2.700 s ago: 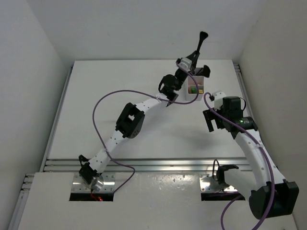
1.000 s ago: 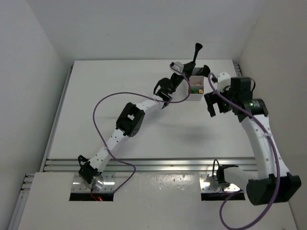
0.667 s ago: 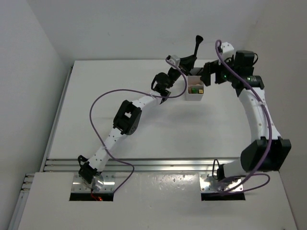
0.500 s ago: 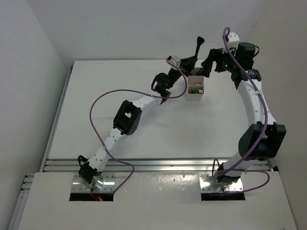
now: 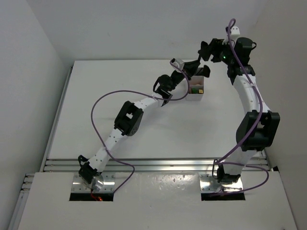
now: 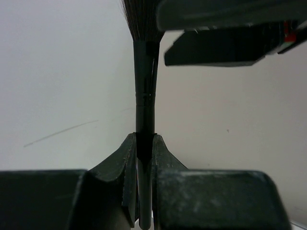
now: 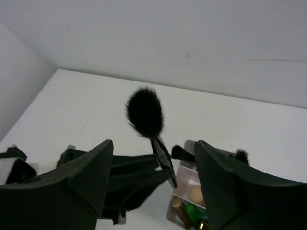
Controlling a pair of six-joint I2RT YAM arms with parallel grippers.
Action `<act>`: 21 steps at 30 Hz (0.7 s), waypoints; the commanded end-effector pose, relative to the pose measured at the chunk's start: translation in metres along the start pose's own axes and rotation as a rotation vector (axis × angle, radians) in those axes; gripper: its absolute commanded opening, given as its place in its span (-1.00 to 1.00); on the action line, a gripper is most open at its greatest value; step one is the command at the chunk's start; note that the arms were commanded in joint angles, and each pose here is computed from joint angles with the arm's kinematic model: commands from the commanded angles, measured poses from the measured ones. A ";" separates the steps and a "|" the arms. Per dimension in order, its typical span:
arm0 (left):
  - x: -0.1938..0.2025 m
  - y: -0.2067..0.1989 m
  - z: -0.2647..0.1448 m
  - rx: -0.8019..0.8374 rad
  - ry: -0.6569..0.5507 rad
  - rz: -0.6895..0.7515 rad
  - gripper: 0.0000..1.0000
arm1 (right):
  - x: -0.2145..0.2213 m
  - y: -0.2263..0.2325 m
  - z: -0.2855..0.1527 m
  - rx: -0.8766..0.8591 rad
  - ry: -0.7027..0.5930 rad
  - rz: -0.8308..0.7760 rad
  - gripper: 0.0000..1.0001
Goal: Organize the makeup
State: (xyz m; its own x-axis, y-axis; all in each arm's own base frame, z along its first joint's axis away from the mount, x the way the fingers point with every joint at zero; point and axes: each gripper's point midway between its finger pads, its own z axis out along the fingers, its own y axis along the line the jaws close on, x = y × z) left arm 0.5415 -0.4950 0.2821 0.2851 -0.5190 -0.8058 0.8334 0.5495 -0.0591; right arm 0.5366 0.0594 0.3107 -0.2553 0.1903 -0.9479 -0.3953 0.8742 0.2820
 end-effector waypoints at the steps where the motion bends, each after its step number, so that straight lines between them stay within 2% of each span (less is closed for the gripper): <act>1: -0.045 -0.027 0.018 0.073 -0.080 0.015 -1.00 | -0.018 0.022 0.013 -0.085 -0.079 0.011 0.34; 3: -0.047 -0.028 0.018 0.075 -0.089 0.017 -1.00 | -0.014 0.022 0.020 -0.093 -0.070 0.019 0.25; 5: -0.055 -0.024 0.021 0.053 -0.104 0.027 -1.00 | -0.007 0.019 0.024 -0.072 -0.055 0.032 0.05; 6: -0.055 -0.022 0.021 0.043 -0.106 0.026 -1.00 | -0.004 0.017 0.024 -0.060 -0.051 0.044 -0.13; 9: -0.056 -0.022 0.020 0.042 -0.107 0.036 -1.00 | -0.001 0.018 0.025 -0.061 -0.045 0.052 -0.40; 10: -0.051 -0.020 0.017 0.031 -0.097 0.033 -1.00 | -0.001 0.020 0.025 -0.067 -0.050 0.044 -0.64; 11: -0.058 -0.021 0.020 0.033 -0.106 0.034 -1.00 | -0.002 0.022 0.025 -0.071 -0.053 0.042 -0.78; 13: -0.056 -0.023 0.017 0.041 -0.101 0.034 -1.00 | -0.001 0.026 0.025 -0.081 -0.061 0.032 -1.00; 14: -0.056 -0.024 0.017 0.049 -0.099 0.045 -1.00 | 0.000 0.026 0.025 -0.080 -0.061 0.029 -1.00; 15: -0.059 -0.025 0.018 0.049 -0.097 0.045 -0.88 | -0.004 0.028 0.022 -0.080 -0.068 0.019 -1.00; 16: -0.051 -0.023 0.014 0.045 -0.079 0.041 -0.62 | -0.003 0.028 0.023 -0.080 -0.066 -0.001 -1.00; 17: -0.057 -0.024 0.016 0.046 -0.084 0.051 -0.29 | -0.005 0.025 0.023 -0.062 -0.074 -0.012 -1.00; 18: -0.058 -0.027 0.015 0.060 -0.080 0.052 0.11 | -0.009 0.025 0.022 -0.056 -0.084 -0.026 -1.00; 19: -0.067 -0.030 0.018 0.069 -0.078 0.066 0.97 | -0.010 0.022 0.022 -0.044 -0.090 -0.052 -1.00; 21: -0.062 -0.031 0.015 0.073 -0.029 0.071 0.98 | -0.018 0.016 0.023 -0.016 -0.119 -0.103 -1.00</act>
State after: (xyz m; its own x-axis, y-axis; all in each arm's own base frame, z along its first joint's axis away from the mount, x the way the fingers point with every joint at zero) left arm 0.5315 -0.4965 0.2725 0.2761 -0.4652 -0.8410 0.8292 0.5578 -0.0363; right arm 0.5570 0.0780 0.2902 -0.2432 0.2057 -0.9479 -0.3953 0.8714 0.2905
